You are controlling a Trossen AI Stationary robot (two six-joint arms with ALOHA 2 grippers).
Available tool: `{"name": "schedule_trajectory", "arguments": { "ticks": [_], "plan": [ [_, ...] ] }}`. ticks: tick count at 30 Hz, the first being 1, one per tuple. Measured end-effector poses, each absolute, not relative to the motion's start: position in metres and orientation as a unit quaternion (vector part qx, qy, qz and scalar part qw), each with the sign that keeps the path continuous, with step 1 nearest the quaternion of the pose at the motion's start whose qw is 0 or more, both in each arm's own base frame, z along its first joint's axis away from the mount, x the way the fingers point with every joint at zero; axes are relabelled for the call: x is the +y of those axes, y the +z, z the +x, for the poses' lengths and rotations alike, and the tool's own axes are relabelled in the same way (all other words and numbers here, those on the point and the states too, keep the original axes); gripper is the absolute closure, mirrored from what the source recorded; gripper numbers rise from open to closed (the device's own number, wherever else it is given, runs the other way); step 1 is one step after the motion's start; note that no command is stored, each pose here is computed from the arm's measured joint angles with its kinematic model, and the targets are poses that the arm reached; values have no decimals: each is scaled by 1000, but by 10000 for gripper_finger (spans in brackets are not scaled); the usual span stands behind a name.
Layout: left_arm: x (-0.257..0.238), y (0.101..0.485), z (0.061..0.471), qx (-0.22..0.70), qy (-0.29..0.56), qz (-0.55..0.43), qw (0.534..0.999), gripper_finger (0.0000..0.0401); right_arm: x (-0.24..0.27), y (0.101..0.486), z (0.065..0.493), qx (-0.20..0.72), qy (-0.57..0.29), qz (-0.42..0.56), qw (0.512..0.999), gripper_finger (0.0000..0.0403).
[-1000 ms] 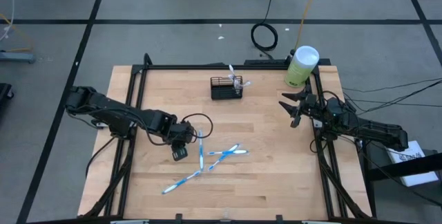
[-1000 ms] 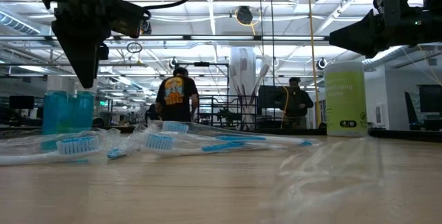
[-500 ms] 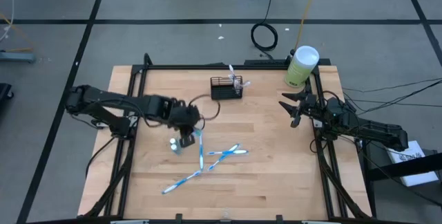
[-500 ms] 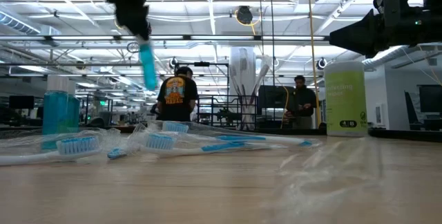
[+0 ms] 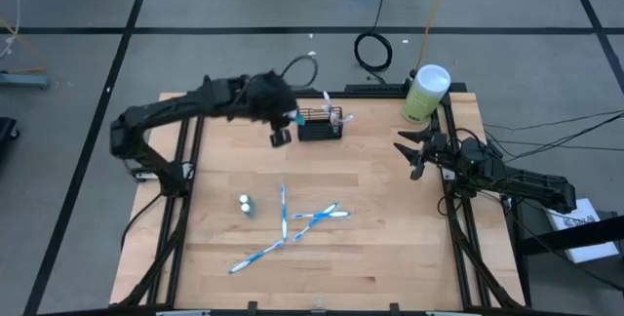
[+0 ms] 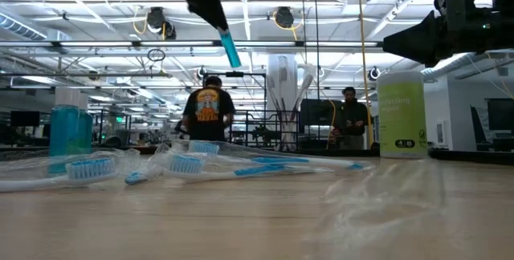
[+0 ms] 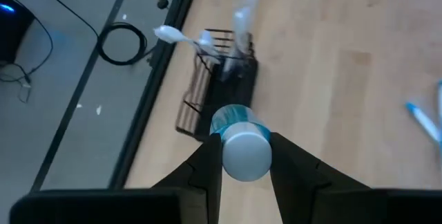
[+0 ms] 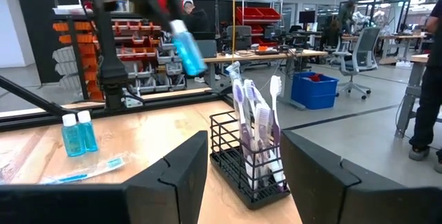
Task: Pick & Place toothbrushing station
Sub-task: Put the blue mouthwash into the middle compartment of the wire organizer
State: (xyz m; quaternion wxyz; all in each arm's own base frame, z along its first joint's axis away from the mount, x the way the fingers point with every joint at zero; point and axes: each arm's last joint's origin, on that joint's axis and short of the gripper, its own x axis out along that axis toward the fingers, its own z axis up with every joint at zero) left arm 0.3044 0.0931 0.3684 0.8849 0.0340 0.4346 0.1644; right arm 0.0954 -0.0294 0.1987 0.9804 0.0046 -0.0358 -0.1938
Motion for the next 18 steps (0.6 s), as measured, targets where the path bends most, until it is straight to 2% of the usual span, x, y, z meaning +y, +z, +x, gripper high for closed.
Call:
{"name": "schedule_trajectory", "arguments": {
  "ticks": [9,18],
  "plan": [
    [159,348,347,481,141,32,864,306,-29,199,95,-35,-194,5,980,231],
    [178,311,374,514,113,7,851,306,-29,199,95,-36,-194,5,980,231]
  ]
}}
